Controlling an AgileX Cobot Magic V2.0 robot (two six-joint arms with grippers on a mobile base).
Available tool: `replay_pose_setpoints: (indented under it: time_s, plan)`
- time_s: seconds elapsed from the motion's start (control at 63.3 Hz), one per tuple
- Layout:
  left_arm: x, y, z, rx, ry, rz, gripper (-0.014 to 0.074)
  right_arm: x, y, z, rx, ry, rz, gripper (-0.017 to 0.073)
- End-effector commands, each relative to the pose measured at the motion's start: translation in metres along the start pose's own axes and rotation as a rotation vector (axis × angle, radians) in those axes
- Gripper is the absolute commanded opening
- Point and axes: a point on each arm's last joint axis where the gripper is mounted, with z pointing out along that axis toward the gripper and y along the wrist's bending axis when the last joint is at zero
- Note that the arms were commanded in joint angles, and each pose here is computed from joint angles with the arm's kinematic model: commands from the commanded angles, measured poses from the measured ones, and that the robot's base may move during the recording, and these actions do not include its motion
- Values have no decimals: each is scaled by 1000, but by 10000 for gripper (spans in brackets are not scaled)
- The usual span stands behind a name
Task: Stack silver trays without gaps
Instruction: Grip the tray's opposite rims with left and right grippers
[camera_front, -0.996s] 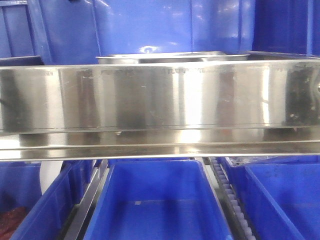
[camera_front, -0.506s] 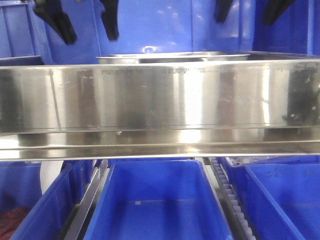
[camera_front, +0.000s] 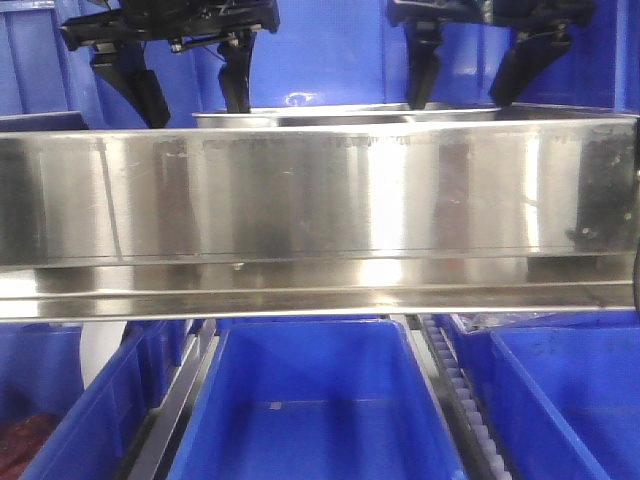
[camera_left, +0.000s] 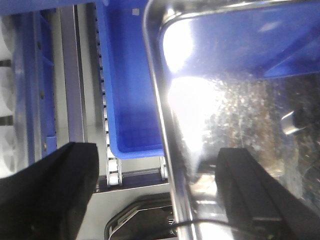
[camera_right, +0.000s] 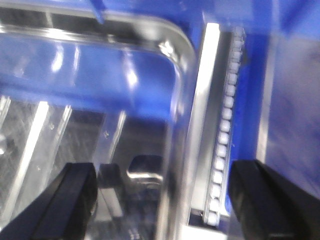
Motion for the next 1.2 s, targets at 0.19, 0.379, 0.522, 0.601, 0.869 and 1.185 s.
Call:
replay_pose_setpoints:
  time_s: [0.19,0.379,0.522,0.601,0.869,1.185]
  plan:
    - [-10,-3,-24,40,-101,-17,392,-13,1,-20,-23,-106,-9,622]
    - [-10,-4,-20,47,-88,-22,392,-11,2,-13,-28,-72,-23,621]
    - [-9,-4,-17,47,-75,-24,389,-9,2,-11,-25,-56,-24,618]
    - [-8,-4,-16,44,-67,-23,369,-9,2,-11,-23,-47,-24,568]
    - [-8,-4,-16,43,-62,-23,55,-4,1,-11,-14,8,-24,110]
    - [-4,-2,-24,23,-27,-14,-41,-2,0,-28,-14,7,-19,57]
